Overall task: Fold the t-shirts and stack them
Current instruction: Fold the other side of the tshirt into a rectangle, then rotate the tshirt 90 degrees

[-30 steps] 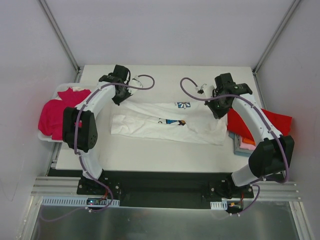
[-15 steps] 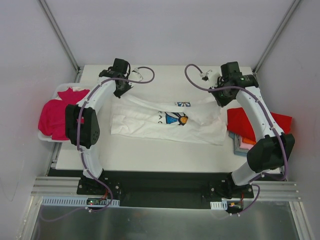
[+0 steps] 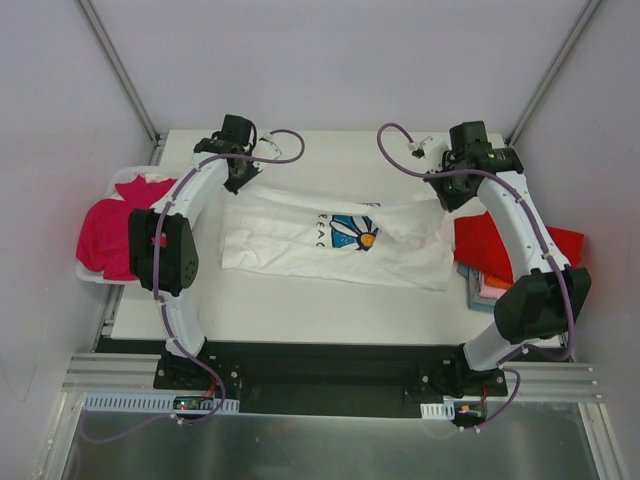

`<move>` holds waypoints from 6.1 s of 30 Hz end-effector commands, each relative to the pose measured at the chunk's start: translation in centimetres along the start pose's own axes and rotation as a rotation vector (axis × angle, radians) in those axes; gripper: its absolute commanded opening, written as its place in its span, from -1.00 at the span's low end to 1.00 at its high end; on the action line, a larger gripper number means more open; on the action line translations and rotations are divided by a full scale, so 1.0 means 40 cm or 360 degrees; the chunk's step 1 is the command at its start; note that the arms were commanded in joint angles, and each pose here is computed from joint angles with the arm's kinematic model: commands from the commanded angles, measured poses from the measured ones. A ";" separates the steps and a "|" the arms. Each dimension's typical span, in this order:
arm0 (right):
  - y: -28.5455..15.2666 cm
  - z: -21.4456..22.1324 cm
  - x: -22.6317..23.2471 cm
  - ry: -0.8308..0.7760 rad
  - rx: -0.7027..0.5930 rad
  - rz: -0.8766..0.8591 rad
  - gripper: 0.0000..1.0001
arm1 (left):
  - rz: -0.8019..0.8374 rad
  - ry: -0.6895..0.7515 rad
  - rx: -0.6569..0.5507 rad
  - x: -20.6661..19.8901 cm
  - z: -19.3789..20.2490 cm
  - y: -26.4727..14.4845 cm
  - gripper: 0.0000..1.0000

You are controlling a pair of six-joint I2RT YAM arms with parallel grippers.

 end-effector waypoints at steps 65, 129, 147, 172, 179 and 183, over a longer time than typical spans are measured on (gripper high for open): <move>0.091 -0.032 0.096 -0.0051 0.0032 -0.0110 0.88 | 0.0150 -0.0146 -0.0123 -0.042 -0.016 -0.031 0.99; 0.237 0.019 0.209 -0.0173 0.0286 -0.0289 1.00 | 0.0484 0.0048 0.0121 -0.211 0.111 0.036 0.99; 0.336 0.074 0.227 -0.0213 0.0430 -0.0373 1.00 | 0.0617 0.0082 0.0283 -0.242 0.156 0.077 0.99; 0.398 0.052 0.150 -0.0209 0.0512 -0.0309 1.00 | 0.0522 -0.0042 0.0549 -0.252 0.210 0.124 0.97; 0.431 0.027 0.100 -0.0165 0.0501 -0.0346 1.00 | 0.0600 -0.0090 0.0602 -0.272 0.216 0.116 0.99; 0.449 0.002 0.053 -0.0161 0.0489 -0.0305 1.00 | 0.0659 -0.0094 0.0632 -0.305 0.232 0.099 0.99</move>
Point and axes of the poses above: each gripper's point midway between its finger pads, its own y axis out along the fingers, its own x axis along the line the jaws close on, z = x × y, the point moved 6 cm from there along -y, back along the fingers, and after that the axes turned 12 degrees about -y, right-handed, at the moved point
